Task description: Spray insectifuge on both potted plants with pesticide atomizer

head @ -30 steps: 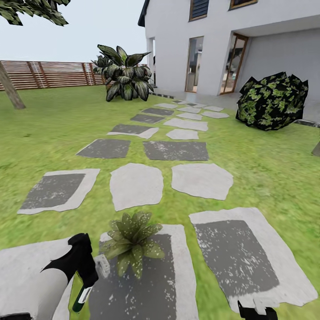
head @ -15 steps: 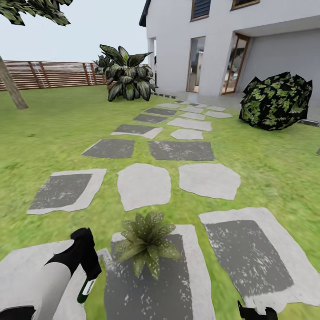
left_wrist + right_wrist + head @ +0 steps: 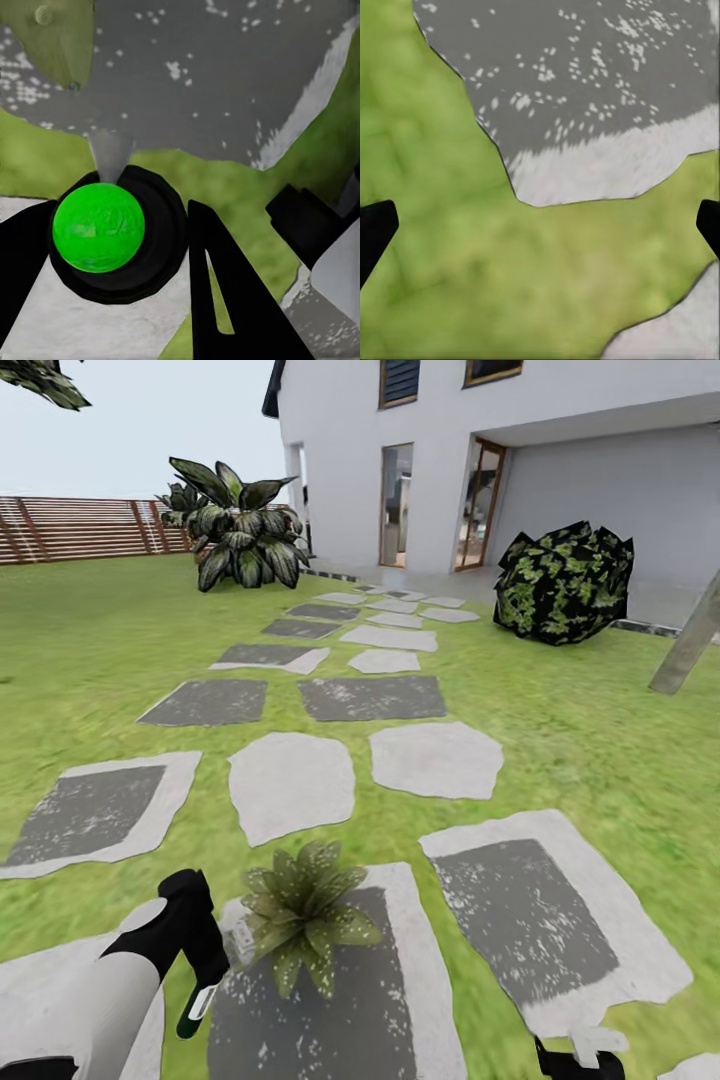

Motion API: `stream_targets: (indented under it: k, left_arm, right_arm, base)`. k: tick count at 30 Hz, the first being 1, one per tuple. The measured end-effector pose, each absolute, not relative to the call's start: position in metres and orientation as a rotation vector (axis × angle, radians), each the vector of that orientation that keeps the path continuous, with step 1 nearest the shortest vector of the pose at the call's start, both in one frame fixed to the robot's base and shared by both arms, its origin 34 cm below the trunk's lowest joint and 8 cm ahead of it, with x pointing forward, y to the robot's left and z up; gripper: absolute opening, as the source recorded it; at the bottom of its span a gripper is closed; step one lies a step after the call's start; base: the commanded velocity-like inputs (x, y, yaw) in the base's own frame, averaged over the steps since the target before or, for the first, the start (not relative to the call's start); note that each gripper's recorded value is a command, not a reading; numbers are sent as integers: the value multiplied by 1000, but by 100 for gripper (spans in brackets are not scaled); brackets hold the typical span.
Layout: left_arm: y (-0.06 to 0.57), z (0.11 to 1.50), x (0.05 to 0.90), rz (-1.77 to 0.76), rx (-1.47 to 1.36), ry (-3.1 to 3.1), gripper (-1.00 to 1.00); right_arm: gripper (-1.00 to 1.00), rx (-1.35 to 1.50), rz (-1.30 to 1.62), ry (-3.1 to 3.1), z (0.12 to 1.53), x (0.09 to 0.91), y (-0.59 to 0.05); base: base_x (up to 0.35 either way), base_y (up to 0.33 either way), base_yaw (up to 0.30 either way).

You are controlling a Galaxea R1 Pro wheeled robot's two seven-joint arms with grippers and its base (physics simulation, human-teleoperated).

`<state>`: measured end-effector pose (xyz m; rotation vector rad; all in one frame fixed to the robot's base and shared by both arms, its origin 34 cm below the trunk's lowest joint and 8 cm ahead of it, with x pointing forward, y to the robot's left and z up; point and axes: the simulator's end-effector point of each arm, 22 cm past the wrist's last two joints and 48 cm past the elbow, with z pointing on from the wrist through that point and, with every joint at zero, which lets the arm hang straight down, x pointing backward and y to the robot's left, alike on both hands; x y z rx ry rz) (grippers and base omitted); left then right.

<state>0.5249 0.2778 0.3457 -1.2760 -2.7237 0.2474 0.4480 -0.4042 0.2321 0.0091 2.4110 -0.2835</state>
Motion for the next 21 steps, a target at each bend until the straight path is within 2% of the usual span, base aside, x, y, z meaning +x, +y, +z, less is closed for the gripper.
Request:
stream_targets:
  k: [7, 13, 21]
  left_arm:
    - [277, 346, 524, 257, -1268, -2729, -100]
    - [279, 345, 524, 258, -1264, -2731, -100]
    - [279, 345, 523, 261, -1264, -2729, -100]
  right_arm:
    - [100, 9, -283, 2411, 232, 448, -404]
    - [100, 9, -283, 2412, 232, 448, -404]
    - [100, 9, -283, 2413, 232, 447, -404]
  base:
    - [144, 57, -20]
    - [20, 13, 0]
    - [-74, 251, 0]
